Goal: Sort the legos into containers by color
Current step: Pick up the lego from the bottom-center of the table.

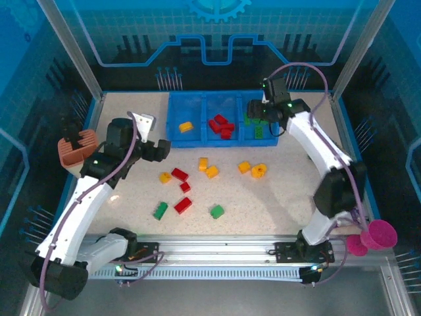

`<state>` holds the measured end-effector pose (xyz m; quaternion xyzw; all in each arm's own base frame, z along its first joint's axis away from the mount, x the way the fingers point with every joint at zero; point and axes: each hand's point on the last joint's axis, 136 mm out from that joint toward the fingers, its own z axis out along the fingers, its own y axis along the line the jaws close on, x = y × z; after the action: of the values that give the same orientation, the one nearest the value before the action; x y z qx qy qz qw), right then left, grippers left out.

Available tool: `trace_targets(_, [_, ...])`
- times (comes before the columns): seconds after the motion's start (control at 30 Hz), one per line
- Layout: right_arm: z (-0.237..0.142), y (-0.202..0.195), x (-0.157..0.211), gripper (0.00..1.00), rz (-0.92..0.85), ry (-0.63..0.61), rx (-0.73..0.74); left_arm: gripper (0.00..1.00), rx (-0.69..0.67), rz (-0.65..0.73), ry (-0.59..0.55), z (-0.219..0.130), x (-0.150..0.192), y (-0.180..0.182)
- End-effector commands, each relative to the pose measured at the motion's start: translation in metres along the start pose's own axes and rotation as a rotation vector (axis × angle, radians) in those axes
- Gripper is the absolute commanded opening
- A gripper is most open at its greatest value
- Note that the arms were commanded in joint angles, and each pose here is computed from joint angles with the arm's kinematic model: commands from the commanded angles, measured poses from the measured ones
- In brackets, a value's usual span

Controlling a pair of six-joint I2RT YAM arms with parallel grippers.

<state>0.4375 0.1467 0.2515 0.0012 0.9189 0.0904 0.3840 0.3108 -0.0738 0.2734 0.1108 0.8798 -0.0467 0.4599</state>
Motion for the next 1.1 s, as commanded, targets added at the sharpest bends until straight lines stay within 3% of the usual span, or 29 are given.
trace_targets(0.0, [-0.016, 0.042, 0.061, 0.71, -0.111, 0.105, -0.122, 0.99, -0.008, -0.005, -0.044, -0.011, -0.01, 0.003])
trace_targets(0.23, [-0.059, 0.091, 0.184, 0.85, -0.31, 0.308, -0.288, 0.99, -0.019, -0.009, -0.08, -0.022, -0.012, 0.005])
trace_targets(0.37, [-0.075, 0.106, 0.245, 0.92, -0.413, 0.418, -0.298, 0.99, -0.026, -0.011, -0.092, -0.025, -0.01, 0.006])
trace_targets(0.5, [-0.076, 0.117, 0.292, 0.94, -0.459, 0.517, -0.282, 0.99, -0.022, -0.013, -0.093, -0.027, -0.009, 0.006])
trace_targets(0.77, [-0.059, 0.143, 0.345, 0.95, -0.64, 0.626, -0.214, 0.99, -0.02, -0.012, -0.095, -0.027, -0.008, 0.005])
trace_targets(1.07, [-0.035, 0.144, 0.362, 0.95, -0.712, 0.674, -0.138, 0.99, -0.031, -0.006, -0.09, -0.026, -0.005, 0.007])
